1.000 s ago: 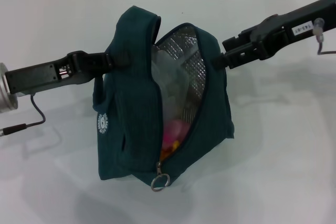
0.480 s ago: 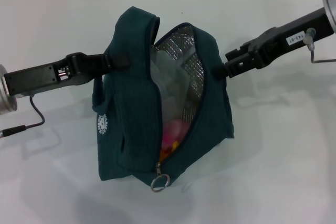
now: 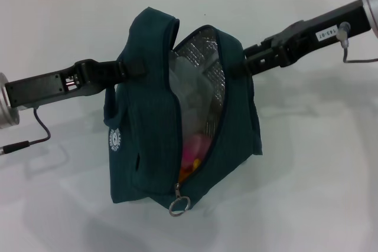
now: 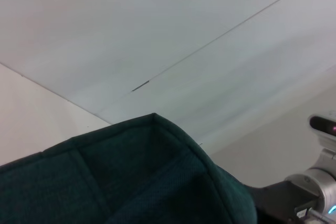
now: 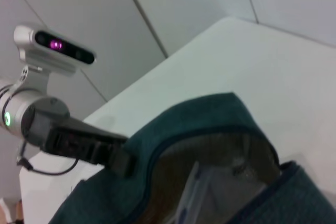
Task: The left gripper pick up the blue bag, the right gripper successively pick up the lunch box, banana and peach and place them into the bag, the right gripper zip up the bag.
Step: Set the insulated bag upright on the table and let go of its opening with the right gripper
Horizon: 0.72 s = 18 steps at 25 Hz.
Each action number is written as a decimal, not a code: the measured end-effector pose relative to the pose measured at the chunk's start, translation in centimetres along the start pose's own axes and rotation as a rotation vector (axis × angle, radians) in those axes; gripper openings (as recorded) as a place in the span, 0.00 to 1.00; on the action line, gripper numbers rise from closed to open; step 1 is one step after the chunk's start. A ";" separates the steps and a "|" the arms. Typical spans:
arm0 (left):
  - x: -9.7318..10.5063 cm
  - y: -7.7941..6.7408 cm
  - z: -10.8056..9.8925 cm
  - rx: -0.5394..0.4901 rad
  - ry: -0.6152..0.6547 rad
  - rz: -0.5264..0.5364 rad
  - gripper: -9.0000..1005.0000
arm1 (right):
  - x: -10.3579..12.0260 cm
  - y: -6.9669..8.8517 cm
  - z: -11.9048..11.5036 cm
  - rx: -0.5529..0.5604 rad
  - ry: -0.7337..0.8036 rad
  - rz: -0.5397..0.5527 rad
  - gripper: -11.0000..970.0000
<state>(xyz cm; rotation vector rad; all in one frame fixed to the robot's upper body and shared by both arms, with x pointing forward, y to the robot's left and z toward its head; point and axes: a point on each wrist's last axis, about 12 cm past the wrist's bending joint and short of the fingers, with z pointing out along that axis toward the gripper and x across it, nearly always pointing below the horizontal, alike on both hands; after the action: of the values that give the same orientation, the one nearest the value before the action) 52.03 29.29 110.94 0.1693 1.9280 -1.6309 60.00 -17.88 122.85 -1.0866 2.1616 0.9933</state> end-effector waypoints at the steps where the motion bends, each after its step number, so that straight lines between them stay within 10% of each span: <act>1: 0.0 0.0 0.0 0.000 0.000 0.001 0.04 | 0.0 0.0 0.0 0.003 -0.005 0.001 0.69; 18: 0.0 0.1 -0.1 -0.010 -0.005 0.005 0.04 | 1.3 -0.8 1.7 0.055 0.112 0.055 0.69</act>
<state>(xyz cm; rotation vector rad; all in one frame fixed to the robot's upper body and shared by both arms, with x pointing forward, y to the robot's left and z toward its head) 52.05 29.41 110.83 0.1657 1.9295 -1.6170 60.17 -17.49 120.62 -1.0866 2.3057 0.9110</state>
